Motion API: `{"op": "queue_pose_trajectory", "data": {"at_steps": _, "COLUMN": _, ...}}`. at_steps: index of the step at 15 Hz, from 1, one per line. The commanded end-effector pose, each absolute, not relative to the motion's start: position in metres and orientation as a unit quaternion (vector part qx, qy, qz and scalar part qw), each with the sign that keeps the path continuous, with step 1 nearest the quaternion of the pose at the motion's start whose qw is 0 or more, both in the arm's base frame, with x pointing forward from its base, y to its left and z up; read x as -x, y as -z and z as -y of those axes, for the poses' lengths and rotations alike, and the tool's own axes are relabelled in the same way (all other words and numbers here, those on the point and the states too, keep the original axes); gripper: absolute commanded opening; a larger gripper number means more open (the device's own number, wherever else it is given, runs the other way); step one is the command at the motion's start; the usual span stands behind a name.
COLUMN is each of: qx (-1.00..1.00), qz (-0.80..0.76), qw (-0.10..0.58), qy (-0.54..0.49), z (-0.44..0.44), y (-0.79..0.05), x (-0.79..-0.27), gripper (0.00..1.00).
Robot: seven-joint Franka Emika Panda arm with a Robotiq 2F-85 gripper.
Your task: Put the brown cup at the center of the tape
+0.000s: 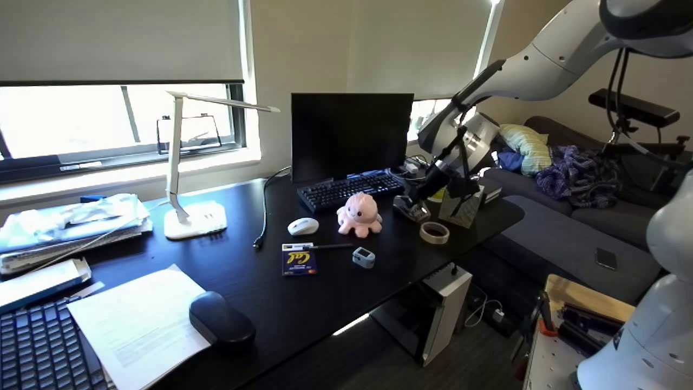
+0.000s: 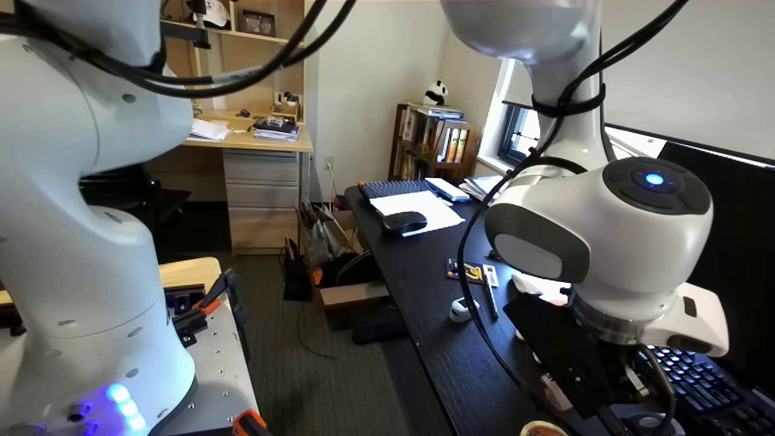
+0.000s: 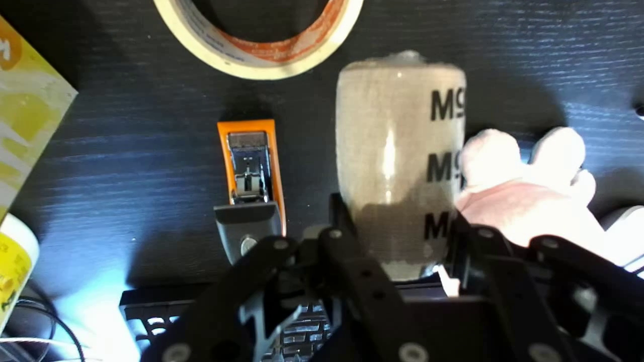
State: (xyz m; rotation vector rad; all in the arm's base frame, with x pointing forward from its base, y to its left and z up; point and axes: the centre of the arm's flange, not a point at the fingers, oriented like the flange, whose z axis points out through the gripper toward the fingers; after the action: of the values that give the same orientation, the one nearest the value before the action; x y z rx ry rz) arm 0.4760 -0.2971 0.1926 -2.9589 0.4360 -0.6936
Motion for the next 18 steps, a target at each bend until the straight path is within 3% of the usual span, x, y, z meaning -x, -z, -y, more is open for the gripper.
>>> {"op": "queue_pose_trajectory", "data": {"at_steps": 1, "qx": 0.955, "qz": -0.144, "qw": 0.001, "qy": 0.261, "z": 0.294, "y": -0.191, "x": -0.477, "gripper": 0.17}}
{"op": "queue_pose_trajectory", "data": {"at_steps": 8, "qx": 0.907, "qz": -0.131, "qw": -0.113, "qy": 0.385, "z": 0.284, "y": -0.198, "x": -0.459, "gripper": 0.17}}
{"op": "queue_pose_trajectory", "data": {"at_steps": 12, "qx": 0.928, "qz": -0.09, "qw": -0.056, "qy": 0.356, "z": 0.306, "y": -0.19, "x": -0.433, "gripper": 0.17}}
{"op": "queue_pose_trajectory", "data": {"at_steps": 13, "qx": 0.927, "qz": -0.098, "qw": -0.077, "qy": 0.353, "z": 0.329, "y": -0.23, "x": -0.477, "gripper": 0.42}}
{"op": "queue_pose_trajectory", "data": {"at_steps": 17, "qx": 0.932, "qz": -0.094, "qw": -0.052, "qy": 0.347, "z": 0.323, "y": -0.211, "x": -0.459, "gripper": 0.42}}
{"op": "queue_pose_trajectory", "data": {"at_steps": 18, "qx": 0.931, "qz": -0.092, "qw": -0.051, "qy": 0.348, "z": 0.322, "y": -0.212, "x": -0.461, "gripper": 0.17}}
